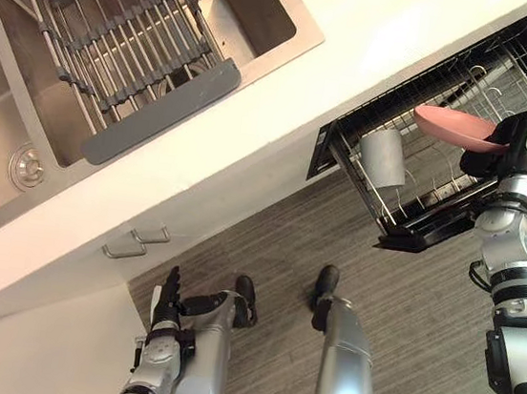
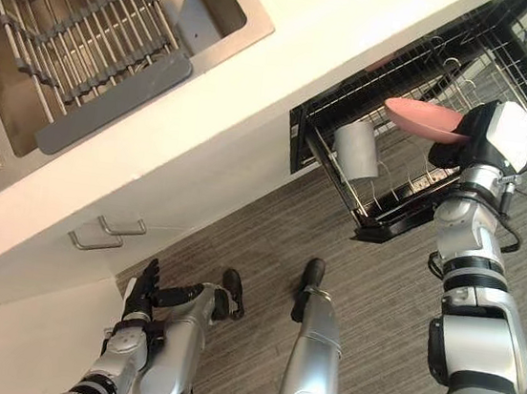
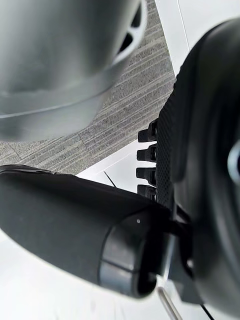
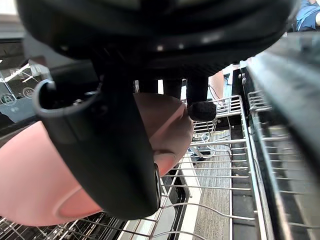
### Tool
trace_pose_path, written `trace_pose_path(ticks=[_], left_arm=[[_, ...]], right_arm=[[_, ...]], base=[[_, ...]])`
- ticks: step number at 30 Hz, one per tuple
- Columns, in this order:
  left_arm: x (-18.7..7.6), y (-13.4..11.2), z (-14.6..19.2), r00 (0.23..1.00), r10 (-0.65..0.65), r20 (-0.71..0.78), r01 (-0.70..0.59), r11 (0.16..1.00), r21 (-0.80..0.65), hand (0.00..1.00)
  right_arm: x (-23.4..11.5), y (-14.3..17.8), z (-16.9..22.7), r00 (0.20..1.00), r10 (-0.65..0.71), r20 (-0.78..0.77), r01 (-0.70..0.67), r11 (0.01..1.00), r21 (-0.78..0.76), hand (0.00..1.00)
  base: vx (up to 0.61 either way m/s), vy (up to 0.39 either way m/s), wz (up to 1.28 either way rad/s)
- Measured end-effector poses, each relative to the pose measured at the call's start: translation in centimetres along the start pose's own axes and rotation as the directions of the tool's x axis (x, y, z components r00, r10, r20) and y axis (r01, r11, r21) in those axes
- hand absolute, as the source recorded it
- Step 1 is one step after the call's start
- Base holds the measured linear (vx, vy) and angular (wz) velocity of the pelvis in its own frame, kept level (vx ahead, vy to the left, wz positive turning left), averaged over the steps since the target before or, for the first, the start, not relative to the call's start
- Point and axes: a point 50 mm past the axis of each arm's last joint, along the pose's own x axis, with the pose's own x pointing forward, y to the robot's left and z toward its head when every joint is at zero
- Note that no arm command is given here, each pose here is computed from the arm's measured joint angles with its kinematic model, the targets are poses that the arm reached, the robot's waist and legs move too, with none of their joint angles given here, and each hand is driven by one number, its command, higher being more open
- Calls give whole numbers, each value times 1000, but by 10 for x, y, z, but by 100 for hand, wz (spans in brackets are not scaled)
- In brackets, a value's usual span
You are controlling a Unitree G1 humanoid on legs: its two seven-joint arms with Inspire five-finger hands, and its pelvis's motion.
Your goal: Walk over to the sink, pick up the cup, carry it to the dishwasher, place the cup inside the dishwasher, then close the dishwasher door
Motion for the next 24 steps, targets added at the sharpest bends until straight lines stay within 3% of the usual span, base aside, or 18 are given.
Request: trace_pose_path(ticks=[11, 12, 24], left_arm=[[1, -4, 4, 1000, -7, 11, 7, 1000, -9, 100], [1, -4, 4, 1000, -8, 12, 8, 1000, -10, 100], [1, -4, 5, 1000, -5, 12, 5, 1000, -21, 100]], right_arm=[[14, -12, 25, 998, -52, 20, 50, 995, 82, 0], [14, -12, 26, 998, -57, 18, 55, 995, 84, 100], [13, 1, 28, 999, -32, -32, 35, 995, 96, 100]], base=[[34, -5, 9], [18, -5, 19], [4, -2, 3]])
